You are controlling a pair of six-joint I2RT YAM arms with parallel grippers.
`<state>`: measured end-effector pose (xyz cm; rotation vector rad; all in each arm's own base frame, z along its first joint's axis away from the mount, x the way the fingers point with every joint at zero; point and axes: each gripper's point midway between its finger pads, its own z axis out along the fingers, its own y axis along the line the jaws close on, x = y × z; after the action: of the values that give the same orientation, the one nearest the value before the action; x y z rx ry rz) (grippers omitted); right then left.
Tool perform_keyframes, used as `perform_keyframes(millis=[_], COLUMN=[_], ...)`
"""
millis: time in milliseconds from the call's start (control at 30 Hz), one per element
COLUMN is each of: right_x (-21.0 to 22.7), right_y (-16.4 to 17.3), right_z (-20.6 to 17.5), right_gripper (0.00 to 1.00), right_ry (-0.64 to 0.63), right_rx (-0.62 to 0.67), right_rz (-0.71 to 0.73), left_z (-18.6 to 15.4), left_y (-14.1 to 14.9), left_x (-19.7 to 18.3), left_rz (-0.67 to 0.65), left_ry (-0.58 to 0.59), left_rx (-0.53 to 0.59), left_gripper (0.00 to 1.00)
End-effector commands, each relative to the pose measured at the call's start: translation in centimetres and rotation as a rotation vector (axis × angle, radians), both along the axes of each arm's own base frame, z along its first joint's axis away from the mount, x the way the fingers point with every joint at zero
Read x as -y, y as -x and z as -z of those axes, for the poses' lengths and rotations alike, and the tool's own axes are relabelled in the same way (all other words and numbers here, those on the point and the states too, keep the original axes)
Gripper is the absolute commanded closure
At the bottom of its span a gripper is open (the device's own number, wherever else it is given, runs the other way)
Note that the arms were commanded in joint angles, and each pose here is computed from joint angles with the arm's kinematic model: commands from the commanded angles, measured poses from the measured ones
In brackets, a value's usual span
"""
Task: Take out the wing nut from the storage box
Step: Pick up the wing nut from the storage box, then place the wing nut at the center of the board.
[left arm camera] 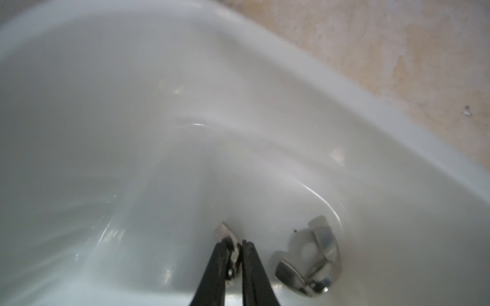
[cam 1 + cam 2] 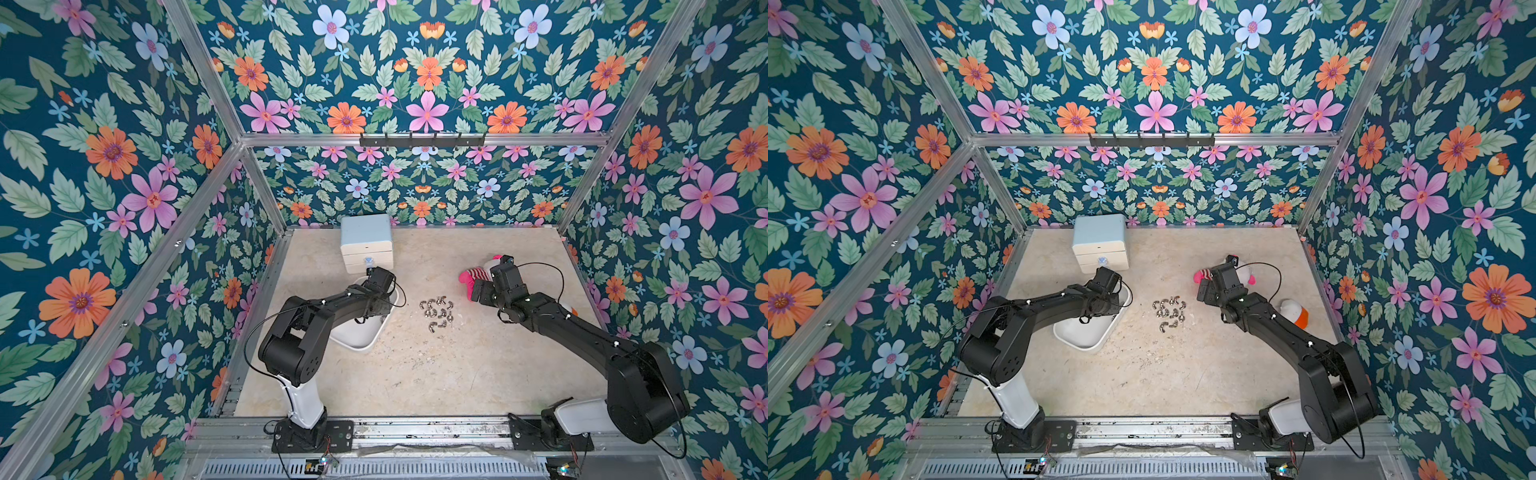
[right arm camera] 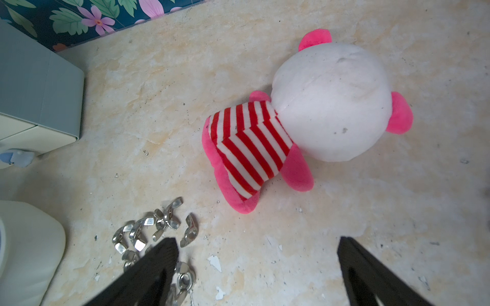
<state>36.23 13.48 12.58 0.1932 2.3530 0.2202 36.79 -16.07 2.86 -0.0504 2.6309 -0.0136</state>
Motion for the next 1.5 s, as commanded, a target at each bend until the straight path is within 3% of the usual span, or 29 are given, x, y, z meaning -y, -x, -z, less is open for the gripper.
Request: perform_keyframes(millis=[0, 567, 733, 967, 1167, 1467], right_x=[0.4, 0.3, 0.2, 0.0, 0.0, 0.1], right_y=[0.1, 0.1, 0.0, -0.1, -0.1, 0.0], right_z=[0.0, 0.0, 0.0, 0.2, 0.1, 0.0], right_gripper=[0.01, 0.01, 0.01, 0.01, 0.01, 0.01], right_ry=[0.015, 0.008, 0.004, -0.005, -0.004, -0.005], right_rx=[0.003, 0.004, 0.006, 0.003, 0.005, 0.008], right_rz=[0.011, 0.01, 0.01, 0.009, 0.006, 0.008], left_z=[0.0, -7.2, -10.9, -14.2, -13.7, -9.2], left_y=[1.0, 0.1, 0.1, 0.9, 2.2, 3.4], left_x=[-0.5, -0.1, 2.0, 6.2, 10.0, 12.9], left_rz=[0.004, 0.015, 0.067, 0.158, 0.233, 0.272], left_ry=[-0.014, 0.032, 0.106, 0.103, 0.101, 0.09], left_rx=[-0.038, 0.085, 0.15, 0.208, 0.197, 0.107], left_gripper=[0.87, 0.91, 0.91, 0.9, 0.9, 0.91])
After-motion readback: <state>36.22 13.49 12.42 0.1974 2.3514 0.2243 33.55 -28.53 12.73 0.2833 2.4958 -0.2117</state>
